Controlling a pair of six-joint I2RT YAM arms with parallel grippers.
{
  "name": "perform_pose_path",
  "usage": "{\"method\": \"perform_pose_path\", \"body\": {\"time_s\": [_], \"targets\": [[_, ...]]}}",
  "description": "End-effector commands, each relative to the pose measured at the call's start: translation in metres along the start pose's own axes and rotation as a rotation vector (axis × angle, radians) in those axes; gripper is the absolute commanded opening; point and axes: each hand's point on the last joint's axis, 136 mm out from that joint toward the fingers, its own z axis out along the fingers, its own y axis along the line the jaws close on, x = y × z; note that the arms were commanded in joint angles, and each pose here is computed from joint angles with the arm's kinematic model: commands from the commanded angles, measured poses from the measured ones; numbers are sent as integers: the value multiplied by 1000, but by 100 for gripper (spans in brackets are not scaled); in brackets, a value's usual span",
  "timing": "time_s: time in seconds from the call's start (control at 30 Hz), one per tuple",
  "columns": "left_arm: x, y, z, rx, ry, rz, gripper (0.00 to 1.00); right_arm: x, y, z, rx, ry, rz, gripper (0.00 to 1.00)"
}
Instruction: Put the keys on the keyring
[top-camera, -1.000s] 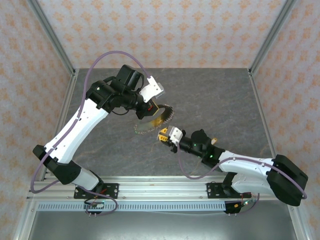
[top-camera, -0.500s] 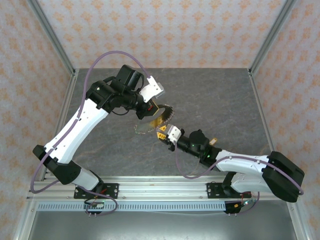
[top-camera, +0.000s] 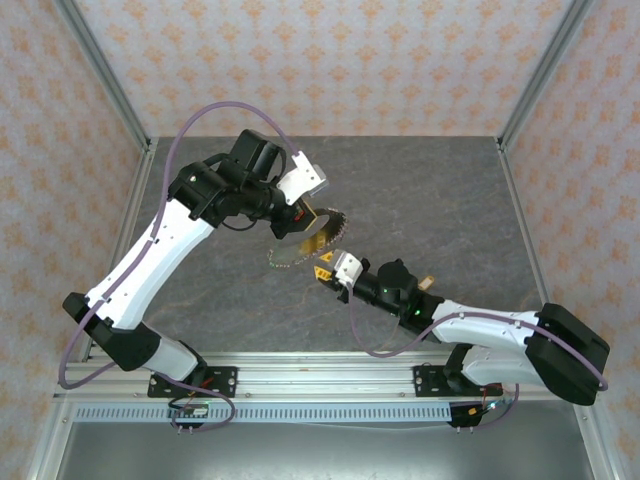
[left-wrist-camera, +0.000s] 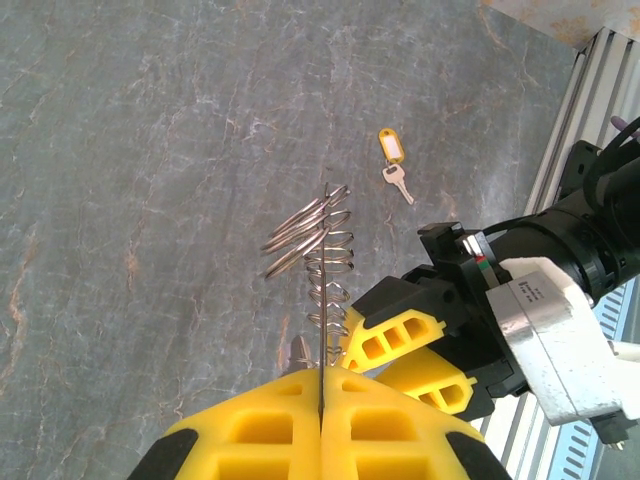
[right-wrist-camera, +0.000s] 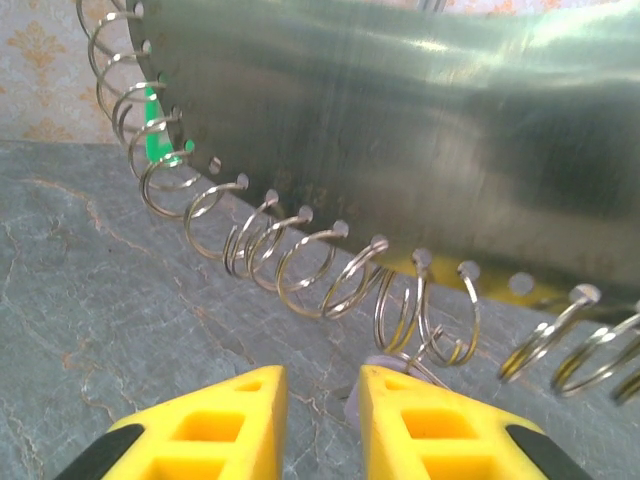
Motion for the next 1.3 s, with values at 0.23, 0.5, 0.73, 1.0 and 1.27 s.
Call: {"method": "perform_pose_path", "body": {"time_s": [0.23, 0.5, 0.73, 1.0, 1.27], "targets": [[-14, -4, -15, -22, -71, 22, 0, -32, -9, -1, 34, -103, 6, 26], [-14, -4, -15, -24, -71, 22, 0, -37, -13, 2, 59, -130, 20, 26], [-13, -5, -16, -24, -72, 21, 0, -38, -17, 0, 82, -133, 14, 24], [-15, -5, -17, -24, -79, 18, 0, -38, -20, 1, 97, -130, 13, 17], [-14, -5, -16, -19, -78, 14, 0, -45, -28, 1, 139, -155, 10, 17]]}}
